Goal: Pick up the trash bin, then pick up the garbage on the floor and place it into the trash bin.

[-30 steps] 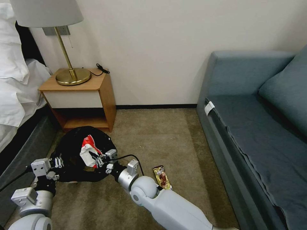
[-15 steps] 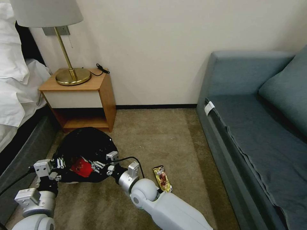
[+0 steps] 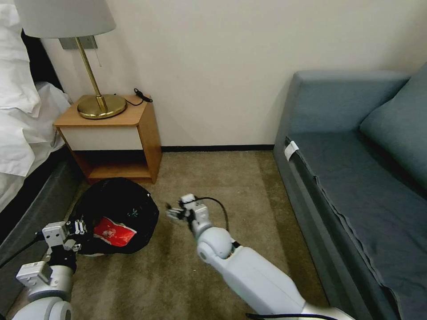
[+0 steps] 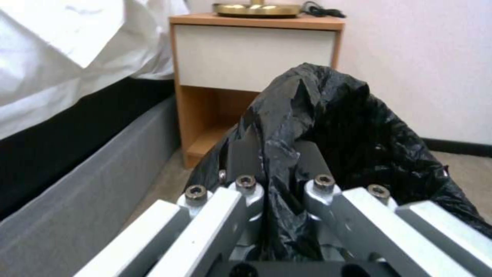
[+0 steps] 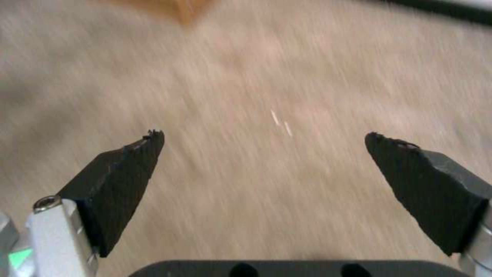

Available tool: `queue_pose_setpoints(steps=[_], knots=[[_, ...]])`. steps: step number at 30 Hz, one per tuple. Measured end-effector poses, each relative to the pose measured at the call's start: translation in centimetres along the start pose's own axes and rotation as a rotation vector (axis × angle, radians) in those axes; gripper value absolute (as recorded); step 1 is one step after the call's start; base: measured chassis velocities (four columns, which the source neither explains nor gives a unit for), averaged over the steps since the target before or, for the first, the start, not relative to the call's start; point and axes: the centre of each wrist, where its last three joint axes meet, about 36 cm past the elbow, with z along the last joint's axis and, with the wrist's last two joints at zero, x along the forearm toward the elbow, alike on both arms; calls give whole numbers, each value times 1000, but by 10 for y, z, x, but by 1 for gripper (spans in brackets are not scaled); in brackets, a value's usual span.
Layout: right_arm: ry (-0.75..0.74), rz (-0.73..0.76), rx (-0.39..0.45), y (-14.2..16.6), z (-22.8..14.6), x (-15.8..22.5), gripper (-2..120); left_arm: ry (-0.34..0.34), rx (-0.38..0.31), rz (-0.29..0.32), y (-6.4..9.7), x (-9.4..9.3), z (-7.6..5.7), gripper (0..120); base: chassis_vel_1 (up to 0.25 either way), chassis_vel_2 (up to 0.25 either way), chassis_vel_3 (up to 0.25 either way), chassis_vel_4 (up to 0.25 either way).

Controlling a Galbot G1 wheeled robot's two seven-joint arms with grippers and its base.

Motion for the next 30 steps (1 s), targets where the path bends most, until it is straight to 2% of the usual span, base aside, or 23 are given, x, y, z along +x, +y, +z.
queue_pose_setpoints(steps=[5, 12, 19, 24, 30], knots=[[142, -2, 7, 5, 20, 14, 100, 20, 40, -48, 6, -5, 0, 4, 0, 0, 0, 0], [237, -42, 5, 20, 45, 28, 100, 15, 51, -68, 3, -1, -9, 4, 0, 0, 0, 0], [311, -63, 9, 11, 63, 42, 100, 11, 78, -85, 0, -3, -13, 4, 0, 0, 0, 0], [356, -51, 15, 11, 88, 46, 100, 0, 109, -98, -1, -8, -24, 4, 0, 0, 0, 0], [344, -46, 15, 8, 94, 45, 100, -19, 128, -95, -2, -15, -37, 4, 0, 0, 0, 0]])
